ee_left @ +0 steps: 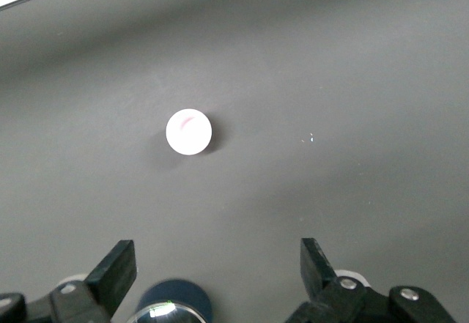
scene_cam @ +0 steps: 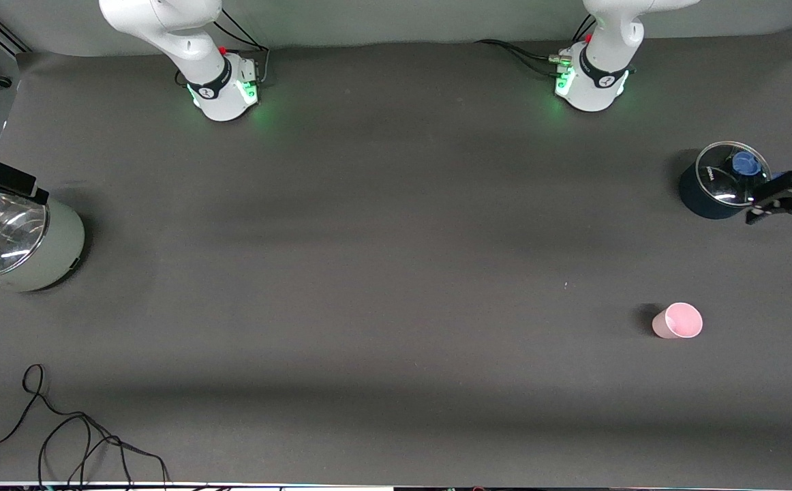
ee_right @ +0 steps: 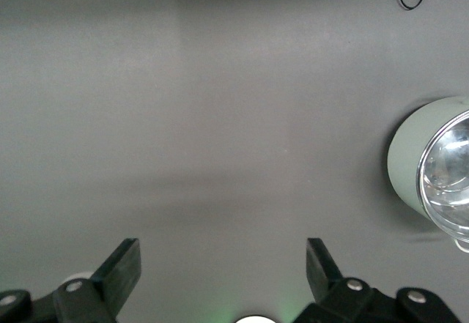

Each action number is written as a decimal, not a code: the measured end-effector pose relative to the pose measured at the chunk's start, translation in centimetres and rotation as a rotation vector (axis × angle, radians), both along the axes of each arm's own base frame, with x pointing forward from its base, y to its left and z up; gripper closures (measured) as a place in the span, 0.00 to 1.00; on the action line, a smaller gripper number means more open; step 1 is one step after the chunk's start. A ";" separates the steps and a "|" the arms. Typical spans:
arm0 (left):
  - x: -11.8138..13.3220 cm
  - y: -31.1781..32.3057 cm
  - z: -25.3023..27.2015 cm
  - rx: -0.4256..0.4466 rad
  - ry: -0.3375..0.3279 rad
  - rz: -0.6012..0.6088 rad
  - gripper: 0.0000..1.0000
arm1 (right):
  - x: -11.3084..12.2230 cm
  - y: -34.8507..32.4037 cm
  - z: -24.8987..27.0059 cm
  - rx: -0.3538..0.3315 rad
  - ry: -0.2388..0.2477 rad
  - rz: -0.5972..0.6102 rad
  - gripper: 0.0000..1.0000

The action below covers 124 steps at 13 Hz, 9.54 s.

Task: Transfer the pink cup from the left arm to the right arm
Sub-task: 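Move the left gripper down toward the pink cup, then close the left gripper around the pink cup's side, then lift the pink cup with the left gripper toward the table's middle, then lower the right gripper onto the cup rim beside the left gripper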

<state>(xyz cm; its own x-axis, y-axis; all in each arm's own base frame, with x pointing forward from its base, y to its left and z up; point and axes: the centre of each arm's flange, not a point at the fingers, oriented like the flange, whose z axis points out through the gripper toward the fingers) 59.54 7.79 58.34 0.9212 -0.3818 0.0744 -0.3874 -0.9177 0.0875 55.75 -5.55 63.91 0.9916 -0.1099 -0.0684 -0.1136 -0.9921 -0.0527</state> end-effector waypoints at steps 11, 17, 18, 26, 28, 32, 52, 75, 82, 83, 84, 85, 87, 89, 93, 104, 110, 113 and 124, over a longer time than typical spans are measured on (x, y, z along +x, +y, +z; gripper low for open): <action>3.4 17.5 -24.4 -0.476 -0.249 -0.458 0.00 | 0.0 -0.3 0.0 0.000 0.001 -0.005 0.00; 1.0 23.0 -39.1 -0.627 -0.623 -0.648 0.00 | 0.0 -0.4 0.0 0.000 0.001 -0.007 0.00; 0.2 23.8 -41.6 -0.636 -0.687 -0.655 0.00 | 0.0 -0.4 0.0 0.000 0.001 -0.007 0.00; -1.6 23.5 -48.8 -0.718 -0.843 -0.658 0.00 | 0.0 -0.4 -0.1 0.000 0.002 -0.007 0.00; -1.7 23.2 -49.3 -0.734 -0.856 -0.657 0.00 | 0.0 -0.4 -0.1 0.000 0.002 -0.007 0.00; -1.7 22.2 -50.4 -0.777 -0.892 -0.649 0.00 | 0.0 -0.4 -0.1 0.000 0.002 -0.007 0.00; 1.1 16.3 -52.5 -0.818 -0.936 -0.650 0.27 | 0.0 -0.4 -0.1 0.000 0.002 -0.007 0.00; 11.6 -14.2 -31.0 -0.733 -1.012 -0.461 0.36 | 0.2 0.5 -0.4 0.001 0.008 0.006 0.00; 3.6 -32.4 -25.6 -0.742 -0.899 -0.432 0.36 | 1.2 5.1 -0.4 0.047 0.018 -0.295 0.00; 2.4 -33.9 -25.0 -0.764 -0.883 -0.430 0.36 | 1.6 6.7 -0.2 0.055 0.019 -0.345 0.00; 1.3 -35.3 -24.1 -0.782 -0.871 -0.425 0.36 | 2.0 8.3 0.1 0.070 0.024 -0.407 0.00; -0.1 -36.9 -23.3 -0.788 -0.854 -0.424 0.36 | 2.4 9.7 0.3 0.095 0.032 -0.476 0.00; -3.1 -40.9 -22.7 -0.788 -0.802 -0.433 0.36 | 3.7 11.3 0.7 0.155 0.033 -0.607 0.00; -5.8 -44.1 -22.1 -0.789 -0.759 -0.441 0.36 | 4.6 13.8 1.2 0.198 0.007 -0.723 0.00; -8.0 -47.1 -19.3 -0.803 -0.743 -0.426 0.36 | 4.8 22.5 2.0 0.266 -0.041 -0.875 0.00; -7.8 -47.7 -16.7 -0.794 -0.789 -0.422 0.36 | 2.0 41.1 0.1 0.241 0.019 -1.202 0.00; -7.6 -47.5 -16.6 -0.790 -0.791 -0.418 0.36 | 1.0 48.5 -3.2 0.246 0.024 -1.274 0.00; -7.4 -47.2 -16.6 -0.787 -0.793 -0.414 0.36 | 0.9 48.8 -3.7 0.238 0.034 -1.297 0.00; -7.4 -47.2 -16.7 -0.786 -0.793 -0.413 0.36 | 1.8 50.5 -8.8 0.168 0.076 -1.320 0.30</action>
